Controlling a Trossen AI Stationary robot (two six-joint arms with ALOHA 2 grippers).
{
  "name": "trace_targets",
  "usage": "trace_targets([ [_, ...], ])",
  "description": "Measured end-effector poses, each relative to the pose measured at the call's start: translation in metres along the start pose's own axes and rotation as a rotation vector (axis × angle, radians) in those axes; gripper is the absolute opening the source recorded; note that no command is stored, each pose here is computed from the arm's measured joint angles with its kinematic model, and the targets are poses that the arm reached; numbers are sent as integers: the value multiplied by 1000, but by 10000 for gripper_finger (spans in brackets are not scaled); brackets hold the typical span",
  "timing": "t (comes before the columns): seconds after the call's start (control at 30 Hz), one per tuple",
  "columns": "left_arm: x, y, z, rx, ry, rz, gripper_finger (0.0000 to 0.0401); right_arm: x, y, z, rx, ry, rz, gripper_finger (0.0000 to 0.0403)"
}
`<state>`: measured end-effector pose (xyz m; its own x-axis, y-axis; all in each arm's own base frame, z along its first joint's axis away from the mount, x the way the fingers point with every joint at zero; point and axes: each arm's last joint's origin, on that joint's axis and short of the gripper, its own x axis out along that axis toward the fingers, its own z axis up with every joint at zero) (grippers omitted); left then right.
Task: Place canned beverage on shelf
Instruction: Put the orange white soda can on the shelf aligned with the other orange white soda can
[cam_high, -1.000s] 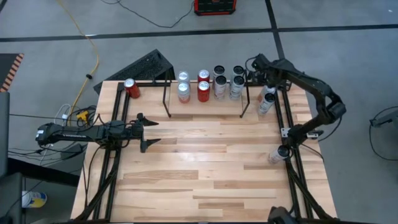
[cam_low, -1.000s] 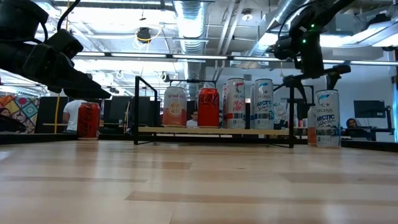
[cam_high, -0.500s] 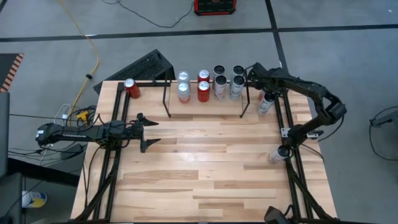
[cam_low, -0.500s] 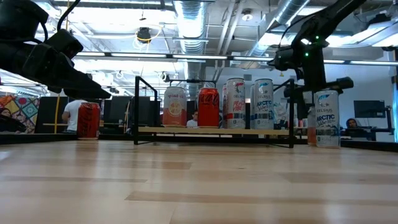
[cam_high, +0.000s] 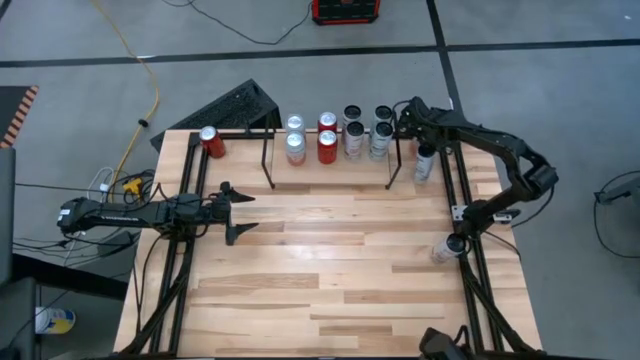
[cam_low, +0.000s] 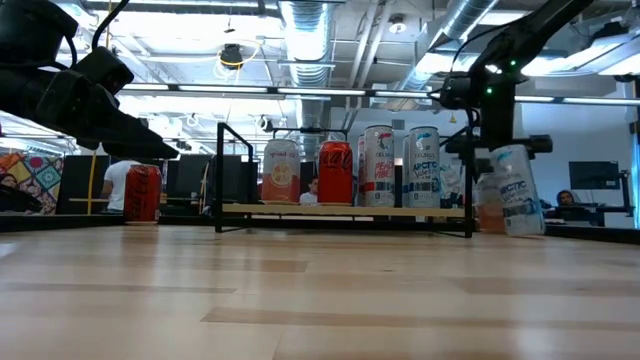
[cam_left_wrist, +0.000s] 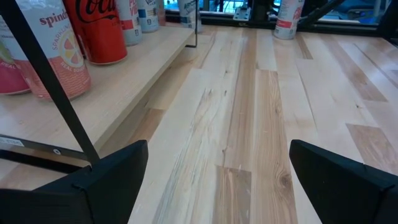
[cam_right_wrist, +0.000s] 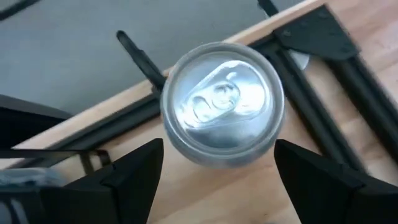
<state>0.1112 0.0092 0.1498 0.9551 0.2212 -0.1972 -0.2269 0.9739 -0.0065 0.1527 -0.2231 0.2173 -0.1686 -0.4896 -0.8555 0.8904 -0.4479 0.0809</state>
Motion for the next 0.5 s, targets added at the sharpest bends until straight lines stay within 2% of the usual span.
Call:
trace_targets([
  [0.2, 0, 0, 0, 0, 0, 0, 377, 7, 1, -4, -16, 31, -30, 330],
  [0.3, 0, 0, 0, 0, 0, 0, 377, 21, 0, -12, -62, 77, -88, 330],
  [0.5, 0, 0, 0, 0, 0, 0, 377, 31, 5, -18, -129, 60, -137, 330],
])
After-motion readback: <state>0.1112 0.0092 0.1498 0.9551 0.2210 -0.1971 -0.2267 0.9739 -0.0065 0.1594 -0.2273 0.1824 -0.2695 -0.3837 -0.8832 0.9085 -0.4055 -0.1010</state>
